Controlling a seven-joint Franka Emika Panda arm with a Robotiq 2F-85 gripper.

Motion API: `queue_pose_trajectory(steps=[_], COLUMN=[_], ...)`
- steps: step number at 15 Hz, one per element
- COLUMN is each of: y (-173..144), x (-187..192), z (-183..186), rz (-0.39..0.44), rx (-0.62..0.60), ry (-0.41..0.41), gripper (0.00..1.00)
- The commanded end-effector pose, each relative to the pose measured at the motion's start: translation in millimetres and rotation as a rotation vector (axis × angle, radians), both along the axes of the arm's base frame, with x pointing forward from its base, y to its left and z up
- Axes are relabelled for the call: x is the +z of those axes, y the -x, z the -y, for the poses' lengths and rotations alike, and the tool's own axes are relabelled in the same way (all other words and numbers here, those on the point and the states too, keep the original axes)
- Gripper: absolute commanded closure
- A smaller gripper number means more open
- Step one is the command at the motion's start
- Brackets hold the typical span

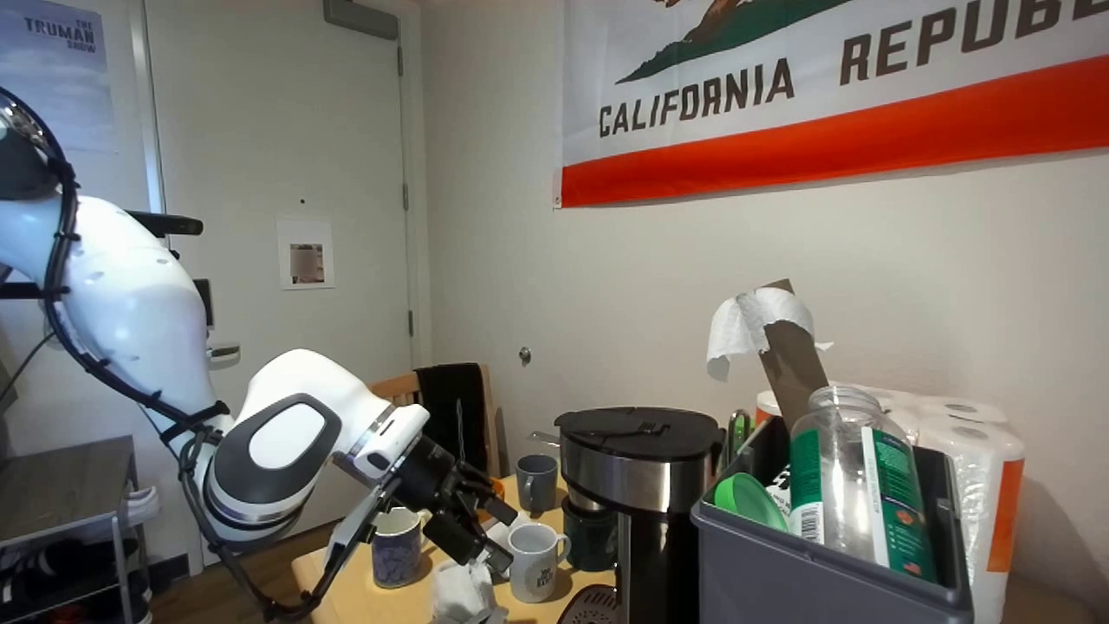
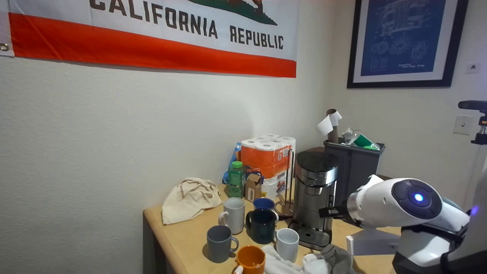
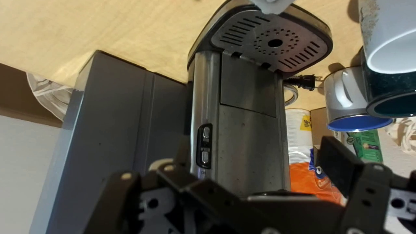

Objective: Move the coffeemaker to the right

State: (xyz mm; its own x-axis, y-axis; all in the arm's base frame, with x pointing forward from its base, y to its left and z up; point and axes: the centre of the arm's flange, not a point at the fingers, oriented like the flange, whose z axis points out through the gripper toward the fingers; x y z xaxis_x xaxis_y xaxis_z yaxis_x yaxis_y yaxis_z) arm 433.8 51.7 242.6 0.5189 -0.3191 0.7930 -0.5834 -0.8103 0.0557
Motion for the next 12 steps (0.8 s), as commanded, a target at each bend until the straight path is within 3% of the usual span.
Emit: queue_pose_trajectory(steps=[1,12], y=[-0.3,-1.0], x=[1.5,6.0], z=[1.0,3.4], rz=[-0.006,-0.019], rx=[0.01,0.026], ry=[0.011,0.02], gripper=[0.0,0.0])
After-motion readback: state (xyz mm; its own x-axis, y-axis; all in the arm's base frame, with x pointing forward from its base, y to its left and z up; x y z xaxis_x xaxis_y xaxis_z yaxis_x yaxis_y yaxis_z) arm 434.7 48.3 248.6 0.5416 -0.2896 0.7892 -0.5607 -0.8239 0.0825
